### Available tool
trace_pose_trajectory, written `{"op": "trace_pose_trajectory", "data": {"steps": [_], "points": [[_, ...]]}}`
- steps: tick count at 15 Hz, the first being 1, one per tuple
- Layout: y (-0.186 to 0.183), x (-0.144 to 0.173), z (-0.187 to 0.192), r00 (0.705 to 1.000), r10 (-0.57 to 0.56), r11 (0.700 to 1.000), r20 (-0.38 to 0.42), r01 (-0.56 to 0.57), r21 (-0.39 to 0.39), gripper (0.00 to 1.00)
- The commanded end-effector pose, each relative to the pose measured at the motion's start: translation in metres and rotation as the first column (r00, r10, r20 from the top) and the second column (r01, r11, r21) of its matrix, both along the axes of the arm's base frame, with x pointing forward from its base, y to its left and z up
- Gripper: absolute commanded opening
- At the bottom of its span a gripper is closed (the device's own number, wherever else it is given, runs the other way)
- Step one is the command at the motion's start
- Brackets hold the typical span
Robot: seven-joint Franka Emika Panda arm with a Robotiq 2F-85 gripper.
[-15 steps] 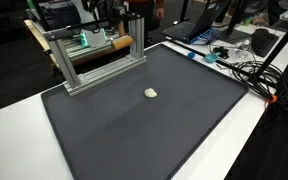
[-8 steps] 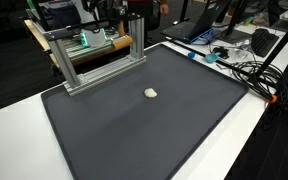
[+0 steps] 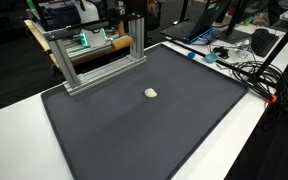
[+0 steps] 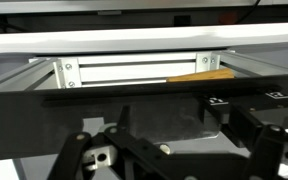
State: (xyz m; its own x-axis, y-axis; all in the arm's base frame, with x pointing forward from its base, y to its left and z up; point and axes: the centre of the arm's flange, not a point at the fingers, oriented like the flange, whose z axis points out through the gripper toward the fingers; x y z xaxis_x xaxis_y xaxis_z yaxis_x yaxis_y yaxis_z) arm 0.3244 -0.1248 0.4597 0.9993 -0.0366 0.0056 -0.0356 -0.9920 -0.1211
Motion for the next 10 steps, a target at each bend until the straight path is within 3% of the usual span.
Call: {"op": "trace_pose_trajectory", "data": {"steps": [1,6,8,9,10], "points": [[0.0,-0.037,0.029,0.997,0.046,0.999,0.064,-0.048,0.023,1.0],[0.076,-0.045,0.047,0.989,0.037,0.999,0.141,-0.038,0.001,1.0],[0.108,-0.036,0.051,0.995,0.033,0.999,0.095,-0.031,-0.03,1.0],[0.078,-0.035,0.048,0.993,0.043,0.999,0.11,-0.039,-0.033,1.0],[0.093,-0.035,0.05,0.993,0.046,0.998,0.106,-0.041,-0.049,1.0]]}}
